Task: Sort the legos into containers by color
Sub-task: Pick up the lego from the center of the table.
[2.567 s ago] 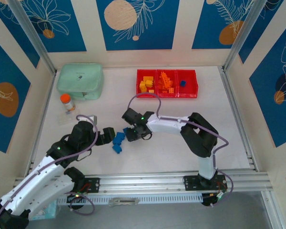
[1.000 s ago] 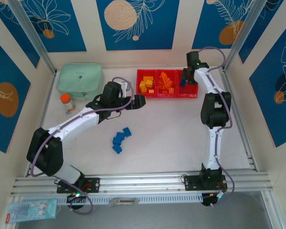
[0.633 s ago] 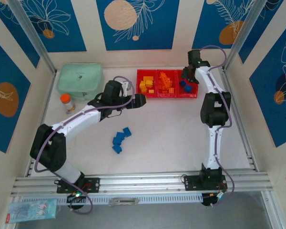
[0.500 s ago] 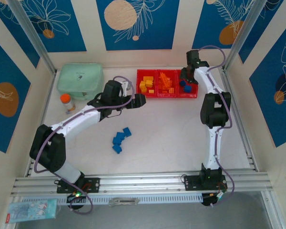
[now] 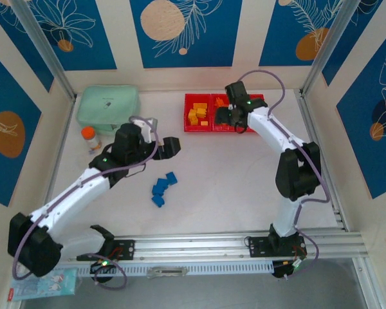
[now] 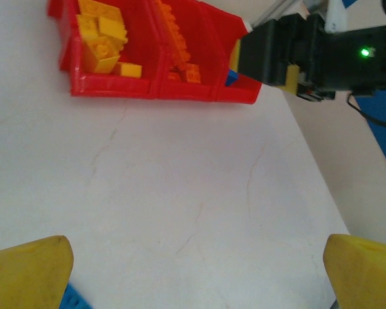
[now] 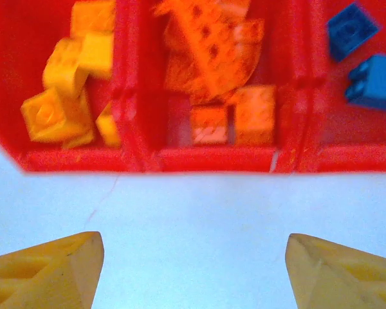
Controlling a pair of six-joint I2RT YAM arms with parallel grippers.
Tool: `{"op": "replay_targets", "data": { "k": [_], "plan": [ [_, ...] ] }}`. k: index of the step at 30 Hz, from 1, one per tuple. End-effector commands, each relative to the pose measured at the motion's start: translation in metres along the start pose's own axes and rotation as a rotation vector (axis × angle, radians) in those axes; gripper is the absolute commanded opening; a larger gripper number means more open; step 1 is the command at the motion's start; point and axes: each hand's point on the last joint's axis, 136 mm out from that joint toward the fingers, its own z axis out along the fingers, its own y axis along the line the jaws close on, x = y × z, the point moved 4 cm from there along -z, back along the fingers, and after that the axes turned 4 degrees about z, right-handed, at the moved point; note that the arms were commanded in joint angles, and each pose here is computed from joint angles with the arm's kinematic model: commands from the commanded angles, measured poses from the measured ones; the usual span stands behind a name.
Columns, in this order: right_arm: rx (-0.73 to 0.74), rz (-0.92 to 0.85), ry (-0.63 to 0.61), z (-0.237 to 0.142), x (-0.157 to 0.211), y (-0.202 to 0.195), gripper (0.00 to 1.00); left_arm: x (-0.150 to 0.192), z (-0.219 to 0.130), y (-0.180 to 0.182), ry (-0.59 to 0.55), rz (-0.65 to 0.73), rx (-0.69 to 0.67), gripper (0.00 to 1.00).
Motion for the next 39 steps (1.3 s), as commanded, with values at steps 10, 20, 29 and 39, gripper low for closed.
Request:
{"op": "replay_targets", "data": {
  "k": [10, 20, 29, 39],
  "plan": [
    [-0.184, -0.177, 0.171, -0.017, 0.121, 0.066, 0.78, 0.051, -0.06, 0.041, -0.025, -0.064, -0.187, 0.99],
    [-0.226, -0.291, 0.254, -0.012, 0.186, 0.114, 0.8, 0.073, -0.079, 0.055, -0.034, -0.112, -0.232, 0.99],
    [-0.237, -0.431, 0.321, 0.0, 0.236, 0.133, 0.74, 0.081, -0.084, 0.059, -0.034, -0.13, -0.241, 0.99],
    [-0.243, -0.504, 0.345, 0.02, 0.259, 0.161, 0.68, 0.081, -0.092, 0.063, -0.051, -0.129, -0.273, 0.99]
  ]
}}
